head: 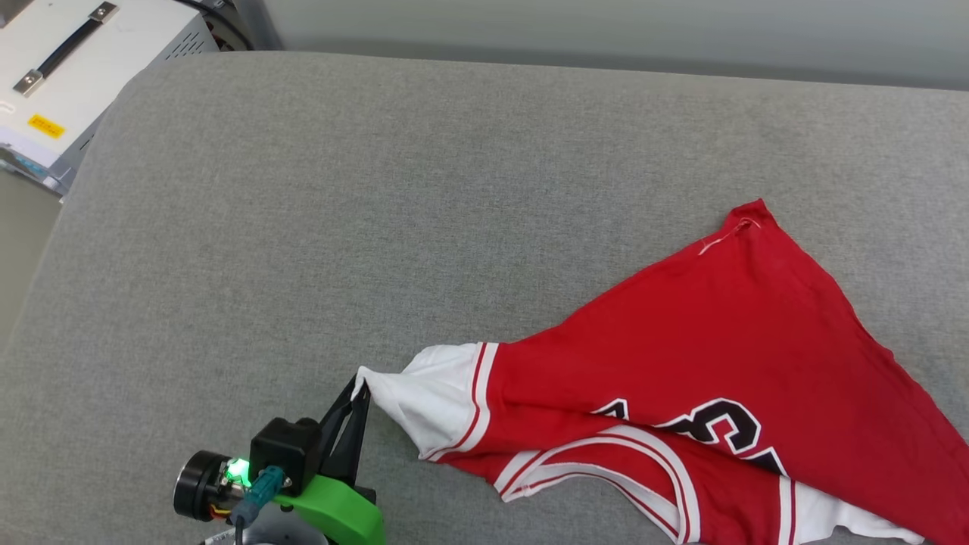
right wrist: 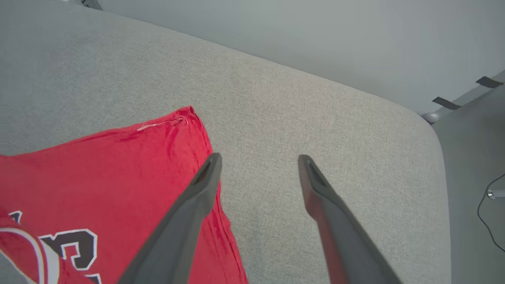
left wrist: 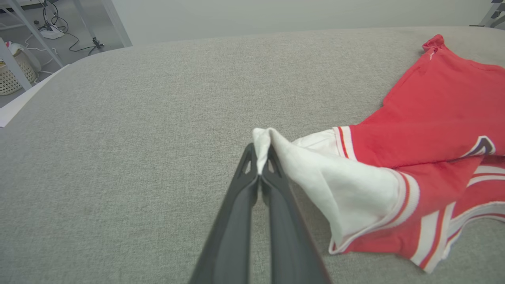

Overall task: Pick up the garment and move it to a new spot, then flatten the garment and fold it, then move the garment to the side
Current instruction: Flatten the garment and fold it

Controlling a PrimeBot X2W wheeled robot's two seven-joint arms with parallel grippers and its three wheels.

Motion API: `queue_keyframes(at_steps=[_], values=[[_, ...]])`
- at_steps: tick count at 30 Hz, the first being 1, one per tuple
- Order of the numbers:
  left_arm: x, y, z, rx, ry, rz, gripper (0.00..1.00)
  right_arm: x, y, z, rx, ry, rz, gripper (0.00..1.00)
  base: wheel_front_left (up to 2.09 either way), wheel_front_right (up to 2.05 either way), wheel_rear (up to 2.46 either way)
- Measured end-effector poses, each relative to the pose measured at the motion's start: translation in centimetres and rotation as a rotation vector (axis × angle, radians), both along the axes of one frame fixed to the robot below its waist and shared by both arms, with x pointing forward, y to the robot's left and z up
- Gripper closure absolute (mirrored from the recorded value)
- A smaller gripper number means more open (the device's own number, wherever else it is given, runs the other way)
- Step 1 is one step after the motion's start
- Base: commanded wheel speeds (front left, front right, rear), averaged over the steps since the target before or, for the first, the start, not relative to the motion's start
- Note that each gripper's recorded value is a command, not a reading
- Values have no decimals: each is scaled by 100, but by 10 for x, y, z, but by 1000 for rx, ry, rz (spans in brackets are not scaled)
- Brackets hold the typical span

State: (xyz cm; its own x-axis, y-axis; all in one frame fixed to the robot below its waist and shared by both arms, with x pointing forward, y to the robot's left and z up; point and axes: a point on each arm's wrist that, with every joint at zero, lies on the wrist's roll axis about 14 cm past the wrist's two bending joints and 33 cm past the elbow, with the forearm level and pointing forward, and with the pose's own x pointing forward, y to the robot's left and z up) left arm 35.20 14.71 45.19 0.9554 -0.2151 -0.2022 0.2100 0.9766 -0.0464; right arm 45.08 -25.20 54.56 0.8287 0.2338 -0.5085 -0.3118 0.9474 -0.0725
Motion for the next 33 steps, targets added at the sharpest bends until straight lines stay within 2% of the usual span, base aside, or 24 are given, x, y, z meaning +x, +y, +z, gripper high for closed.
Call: queue_keyframes(at_steps=[4,9,15,22,28,33], values=[[5,0,1,7,-9,-1,100,25,29,7,-13,-4,70,0,0,0,0],[12,1,1,17,-15,-3,100,52,63,-8,-27,70,135,0,0,0,0],[20,-1,-3,15,-11,-4,100,71,94,-58,-60,251,178,0,0,0,0],[33,-1,-8,4,-9,-2,100,94,103,-106,-83,362,163,0,0,0,0],[36,6,-23,13,26,17,100,89,119,-160,-79,482,185,0,0,0,0],[33,10,-33,15,53,35,100,80,126,-182,-113,535,235,0,0,0,0]])
